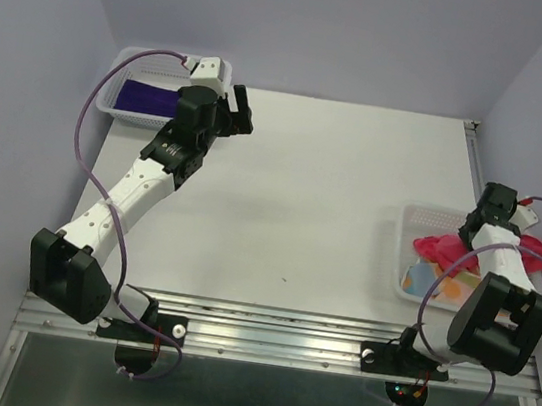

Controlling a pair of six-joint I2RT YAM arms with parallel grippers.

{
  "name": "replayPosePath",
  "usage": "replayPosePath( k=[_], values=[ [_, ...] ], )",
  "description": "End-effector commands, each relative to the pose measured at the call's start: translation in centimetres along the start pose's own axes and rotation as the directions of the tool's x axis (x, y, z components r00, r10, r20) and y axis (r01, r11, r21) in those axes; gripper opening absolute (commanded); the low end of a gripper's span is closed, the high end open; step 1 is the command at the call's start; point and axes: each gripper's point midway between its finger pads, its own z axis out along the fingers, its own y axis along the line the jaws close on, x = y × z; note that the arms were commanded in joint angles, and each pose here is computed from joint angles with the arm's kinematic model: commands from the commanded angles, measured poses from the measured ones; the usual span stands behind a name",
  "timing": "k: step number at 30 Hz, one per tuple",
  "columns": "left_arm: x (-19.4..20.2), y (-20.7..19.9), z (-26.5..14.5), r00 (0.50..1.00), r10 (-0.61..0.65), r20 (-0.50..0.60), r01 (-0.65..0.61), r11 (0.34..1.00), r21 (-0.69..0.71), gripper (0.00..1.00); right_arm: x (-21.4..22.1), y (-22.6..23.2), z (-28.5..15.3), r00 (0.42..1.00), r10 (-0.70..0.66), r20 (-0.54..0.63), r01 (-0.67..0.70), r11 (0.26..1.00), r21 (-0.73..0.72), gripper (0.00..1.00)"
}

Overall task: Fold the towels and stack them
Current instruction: Grab crumpled towel, then move the towel to the center of the board

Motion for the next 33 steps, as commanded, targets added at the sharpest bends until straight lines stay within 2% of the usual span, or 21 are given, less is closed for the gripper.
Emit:
replayPosePath(
  k=[1,7,9,12,14,15,17,19,21,22,24,25,26,27,28,29,31,32,33],
  values=[
    [-1.6,-0.4,-0.6,0.998,-0.027,0.048,0.027,1.000,0.009,0.99,-4.6,0.3,-4.2,0.990,0.072,0.122,-0.064,0.995,-0.071,0.18],
    [-1.2,-0.3,-1.2,0.998,-0.032,0.049,0.031,0.999,0.022,0.99,-10.0,-0.2,-11.7,0.957,0.121,0.263,-0.070,0.978,-0.195,0.13],
    [-0.9,-0.4,-1.6,0.998,-0.037,0.048,0.036,0.999,0.036,0.99,-11.4,0.2,-15.0,0.944,0.137,0.300,-0.049,0.958,-0.284,0.11],
    [-0.7,-0.4,-2.0,0.997,-0.046,0.055,0.044,0.998,0.051,0.99,-13.9,2.6,-20.7,0.926,0.160,0.341,0.028,0.875,-0.484,0.09],
    [-0.6,-0.2,-2.2,0.997,-0.052,0.060,0.049,0.998,0.046,0.99,-14.6,5.7,-25.5,0.926,0.135,0.353,0.148,0.730,-0.667,0.08],
    [-0.5,-0.1,-2.5,0.996,-0.059,0.064,0.056,0.997,0.044,0.99,-13.7,8.4,-28.0,0.941,0.091,0.325,0.215,0.580,-0.786,0.07],
    [-0.3,0.2,-2.8,0.996,-0.062,0.066,0.060,0.997,0.040,0.99,-13.1,10.9,-32.7,0.938,0.053,0.343,0.300,0.371,-0.879,0.05],
    [-0.2,0.7,-3.2,0.995,-0.071,0.075,0.070,0.997,0.018,0.99,-11.4,14.3,-36.6,0.932,0.014,0.361,0.350,0.212,-0.912,0.05],
    [-0.2,1.3,-3.8,0.993,-0.079,0.085,0.079,0.997,0.004,0.99,-11.2,16.5,-40.4,0.907,0.030,0.419,0.410,0.156,-0.899,0.05],
    [-0.1,1.5,-4.1,0.993,-0.086,0.086,0.086,0.996,-0.006,0.99,-9.9,19.1,-40.0,0.914,-0.024,0.406,0.405,0.145,-0.903,0.05],
    [-0.2,1.4,-4.9,0.991,-0.104,0.082,0.104,0.995,0.003,0.99,-4.4,23.9,-44.8,0.893,-0.132,0.431,0.430,-0.035,-0.902,0.05],
    [-0.3,1.5,-5.2,0.990,-0.114,0.081,0.114,0.993,-0.001,0.99,-5.0,25.1,-44.6,0.888,-0.125,0.443,0.445,-0.020,-0.896,0.05],
    [-0.7,1.6,-5.5,0.987,-0.130,0.095,0.131,0.991,-0.005,0.99,-2.4,26.4,-47.1,0.871,-0.151,0.467,0.458,-0.091,-0.884,0.05],
    [-0.4,2.4,-6.1,0.985,-0.152,0.081,0.156,0.987,-0.048,0.99,-2.9,27.3,-49.6,0.867,-0.116,0.485,0.471,-0.131,-0.873,0.05],
    [-0.5,2.9,-6.5,0.982,-0.168,0.083,0.174,0.982,-0.072,0.99,-1.9,28.3,-50.9,0.863,-0.125,0.490,0.467,-0.174,-0.867,0.05],
    [-0.5,3.5,-6.9,0.979,-0.185,0.089,0.194,0.975,-0.105,0.99,1.2,30.4,-51.2,0.850,-0.195,0.489,0.441,-0.244,-0.864,0.05],
    [-0.5,5.1,-8.3,0.967,-0.233,0.099,0.248,0.950,-0.189,0.99,2.2,30.8,-54.1,0.851,-0.201,0.485,0.398,-0.356,-0.846,0.04],
    [-1.6,5.2,-9.4,0.959,-0.253,0.123,0.274,0.942,-0.193,0.99,3.2,31.5,-53.7,0.858,-0.233,0.457,0.360,-0.362,-0.860,0.04],
    [-1.5,6.0,-10.2,0.955,-0.268,0.126,0.291,0.928,-0.232,0.99,3.2,31.9,-54.0,0.868,-0.210,0.450,0.351,-0.380,-0.856,0.04]
  ],
)
